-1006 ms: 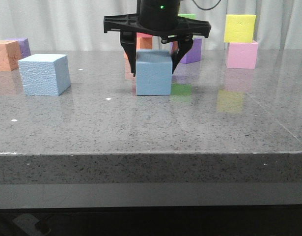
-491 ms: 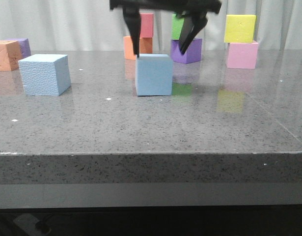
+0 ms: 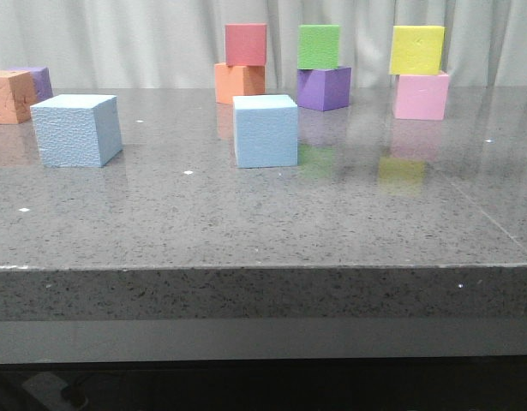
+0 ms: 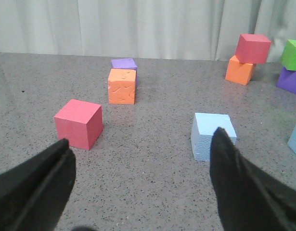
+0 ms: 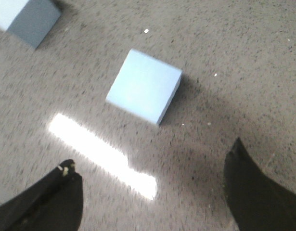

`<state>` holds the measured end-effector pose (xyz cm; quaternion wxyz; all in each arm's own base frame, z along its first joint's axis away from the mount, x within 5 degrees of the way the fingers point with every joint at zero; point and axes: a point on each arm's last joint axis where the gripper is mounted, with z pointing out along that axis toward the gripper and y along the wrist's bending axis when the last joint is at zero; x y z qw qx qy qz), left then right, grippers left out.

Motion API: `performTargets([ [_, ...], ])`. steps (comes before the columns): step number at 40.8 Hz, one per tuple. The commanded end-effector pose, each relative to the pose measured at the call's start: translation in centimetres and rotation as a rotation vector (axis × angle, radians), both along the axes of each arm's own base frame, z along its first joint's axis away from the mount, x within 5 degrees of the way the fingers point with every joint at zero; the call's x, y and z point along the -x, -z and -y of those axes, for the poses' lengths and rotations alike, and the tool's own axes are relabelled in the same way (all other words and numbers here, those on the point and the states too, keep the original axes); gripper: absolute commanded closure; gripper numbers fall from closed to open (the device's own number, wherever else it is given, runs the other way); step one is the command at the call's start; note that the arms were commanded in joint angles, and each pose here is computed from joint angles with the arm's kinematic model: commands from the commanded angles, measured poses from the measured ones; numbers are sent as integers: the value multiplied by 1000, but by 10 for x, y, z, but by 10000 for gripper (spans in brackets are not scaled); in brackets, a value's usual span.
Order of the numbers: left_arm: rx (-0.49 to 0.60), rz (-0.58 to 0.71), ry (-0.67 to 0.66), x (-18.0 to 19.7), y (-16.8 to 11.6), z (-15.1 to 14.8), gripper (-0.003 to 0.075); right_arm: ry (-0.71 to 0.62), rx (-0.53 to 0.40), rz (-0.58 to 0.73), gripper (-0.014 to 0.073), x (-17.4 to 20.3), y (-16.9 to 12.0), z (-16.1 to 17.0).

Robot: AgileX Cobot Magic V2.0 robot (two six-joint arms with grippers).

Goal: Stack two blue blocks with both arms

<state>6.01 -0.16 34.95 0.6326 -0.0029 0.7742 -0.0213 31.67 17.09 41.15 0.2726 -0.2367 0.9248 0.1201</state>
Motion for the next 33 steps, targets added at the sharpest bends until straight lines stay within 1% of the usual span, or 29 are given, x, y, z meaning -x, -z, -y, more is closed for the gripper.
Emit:
performTargets([
  [1,4,94,0,-2,-16,0,158,-36,-15,110,-8,32,-31,18],
  [7,4,94,0,-2,-16,0,158,-49,-33,191,-8,58,-35,32],
  [14,4,94,0,-2,-16,0,158,-53,-48,250,-8,85,-31,46],
  [26,4,94,0,-2,-16,0,158,-34,-86,333,-8,122,-4,65],
  [33,4,94,0,-2,-16,0,158,-13,-134,433,-8,142,9,76],
])
